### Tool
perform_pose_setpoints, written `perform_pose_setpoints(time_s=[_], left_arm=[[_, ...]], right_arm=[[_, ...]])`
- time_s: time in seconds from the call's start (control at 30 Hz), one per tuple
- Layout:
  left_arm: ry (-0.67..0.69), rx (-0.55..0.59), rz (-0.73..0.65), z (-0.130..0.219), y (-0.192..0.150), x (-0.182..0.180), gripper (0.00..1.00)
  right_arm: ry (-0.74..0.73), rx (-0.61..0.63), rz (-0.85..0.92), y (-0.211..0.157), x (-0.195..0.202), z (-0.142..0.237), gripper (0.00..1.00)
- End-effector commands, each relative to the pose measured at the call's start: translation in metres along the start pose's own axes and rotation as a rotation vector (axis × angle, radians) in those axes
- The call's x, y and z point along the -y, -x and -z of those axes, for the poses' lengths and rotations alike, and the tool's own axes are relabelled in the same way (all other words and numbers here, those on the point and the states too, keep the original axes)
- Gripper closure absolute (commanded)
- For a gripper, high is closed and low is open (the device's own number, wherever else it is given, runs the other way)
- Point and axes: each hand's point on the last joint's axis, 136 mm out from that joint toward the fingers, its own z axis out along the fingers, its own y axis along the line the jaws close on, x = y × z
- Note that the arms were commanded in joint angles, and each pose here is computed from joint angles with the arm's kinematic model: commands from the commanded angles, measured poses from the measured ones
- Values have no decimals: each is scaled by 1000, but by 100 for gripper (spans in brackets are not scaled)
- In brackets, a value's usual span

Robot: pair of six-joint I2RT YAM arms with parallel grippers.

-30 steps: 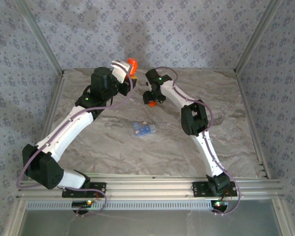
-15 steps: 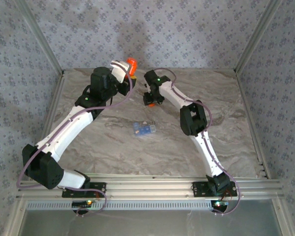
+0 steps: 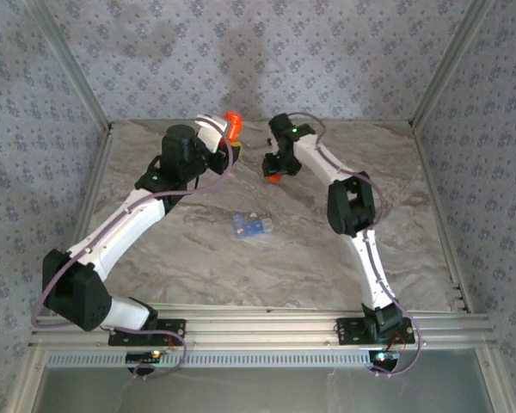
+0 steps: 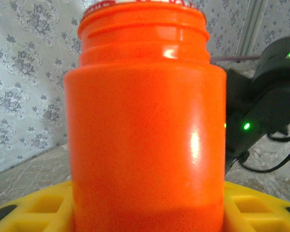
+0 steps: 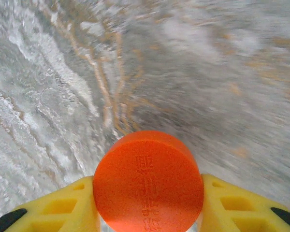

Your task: Sort the pills into containers

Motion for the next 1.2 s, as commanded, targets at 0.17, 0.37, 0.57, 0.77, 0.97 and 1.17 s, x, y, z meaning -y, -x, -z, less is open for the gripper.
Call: perform_pose_setpoints(time_s=[0.17, 0.37, 0.57, 0.77, 0.97, 1.17], left_arm=[[-77, 51, -8, -19, -1, 10, 100], [-164, 11, -7, -39, -16, 24, 100], [-261, -21, -5, -58, -29, 40, 100], [-407, -59, -1, -74, -40, 69, 100], [-520, -98, -39, -84, -51, 100, 100], [-559, -144, -99, -91, -66, 117, 100]], right_arm=[[121, 142, -166, 19, 19, 110, 58], [231, 204, -281, 21, 34, 167, 58], [297, 230, -345, 14, 43, 205, 58], [351, 220, -355, 3, 36, 229, 58], [422, 203, -340, -3, 22, 244, 58], [494, 151, -297, -11, 10, 248, 58]])
